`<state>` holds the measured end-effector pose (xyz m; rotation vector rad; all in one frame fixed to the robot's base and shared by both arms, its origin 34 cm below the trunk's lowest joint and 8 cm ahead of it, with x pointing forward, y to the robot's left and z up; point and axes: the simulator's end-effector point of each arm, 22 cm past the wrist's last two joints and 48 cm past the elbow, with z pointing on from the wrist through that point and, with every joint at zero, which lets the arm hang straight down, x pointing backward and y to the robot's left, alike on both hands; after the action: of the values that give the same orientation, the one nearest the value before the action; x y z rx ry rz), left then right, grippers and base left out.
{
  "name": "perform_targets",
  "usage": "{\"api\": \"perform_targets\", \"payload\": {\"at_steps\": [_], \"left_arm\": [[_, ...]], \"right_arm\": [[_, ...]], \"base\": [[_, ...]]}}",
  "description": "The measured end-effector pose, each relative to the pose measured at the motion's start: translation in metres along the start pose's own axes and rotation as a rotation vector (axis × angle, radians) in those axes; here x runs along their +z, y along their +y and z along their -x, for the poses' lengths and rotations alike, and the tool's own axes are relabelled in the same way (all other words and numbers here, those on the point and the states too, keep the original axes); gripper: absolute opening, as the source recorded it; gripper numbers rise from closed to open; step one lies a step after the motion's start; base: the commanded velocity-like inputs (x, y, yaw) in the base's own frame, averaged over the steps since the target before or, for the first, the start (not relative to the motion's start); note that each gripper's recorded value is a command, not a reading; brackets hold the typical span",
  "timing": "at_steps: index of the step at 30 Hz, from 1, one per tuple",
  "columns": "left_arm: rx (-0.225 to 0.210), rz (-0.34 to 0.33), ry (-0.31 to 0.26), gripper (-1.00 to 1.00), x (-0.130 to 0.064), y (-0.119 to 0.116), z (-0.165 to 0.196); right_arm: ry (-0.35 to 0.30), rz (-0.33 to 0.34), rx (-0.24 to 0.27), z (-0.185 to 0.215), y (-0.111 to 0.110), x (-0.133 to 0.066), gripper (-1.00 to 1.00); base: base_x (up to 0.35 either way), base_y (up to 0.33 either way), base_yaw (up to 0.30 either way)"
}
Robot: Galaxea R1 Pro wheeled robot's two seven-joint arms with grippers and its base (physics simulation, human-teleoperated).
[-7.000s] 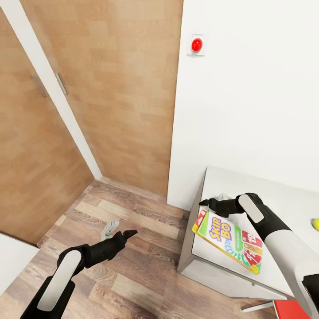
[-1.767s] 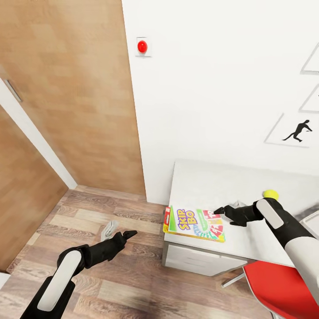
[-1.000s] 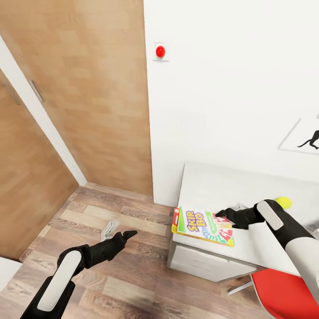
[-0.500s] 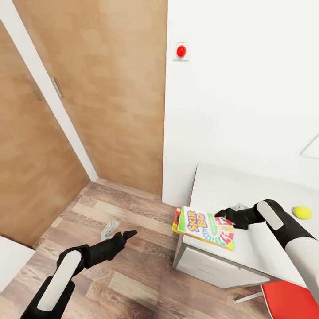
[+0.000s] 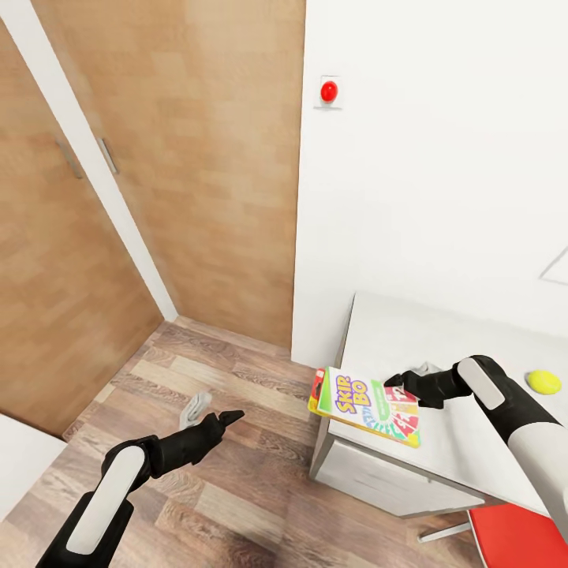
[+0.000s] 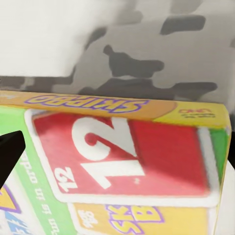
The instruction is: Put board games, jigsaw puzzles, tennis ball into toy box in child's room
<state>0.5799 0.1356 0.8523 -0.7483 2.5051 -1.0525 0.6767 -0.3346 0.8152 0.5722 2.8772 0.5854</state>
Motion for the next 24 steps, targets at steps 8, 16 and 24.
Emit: {"api": "perform_targets", "payload": {"at_steps": [8, 16, 24], "left_arm": [[0.000, 0.000, 0.000, 1.00, 0.0002, 0.0001, 0.0001], [0.000, 0.000, 0.000, 1.00, 0.0000, 0.0000, 0.0000], [-0.001, 0.001, 0.001, 1.00, 0.0007, 0.0003, 0.0003]], "right_arm": [[0.000, 0.004, 0.003, 0.0002, 0.0003, 0.0000, 1.00], [-0.001, 0.004, 0.005, 0.0003, 0.0000, -0.0003, 1.00], [-0.001, 0.007, 0.007, 0.0012, 0.0005, 0.0000, 1.00]], "base": [[0.000, 0.000, 0.005], [0.000, 0.000, 0.090], [0.000, 0.000, 0.061]]}}
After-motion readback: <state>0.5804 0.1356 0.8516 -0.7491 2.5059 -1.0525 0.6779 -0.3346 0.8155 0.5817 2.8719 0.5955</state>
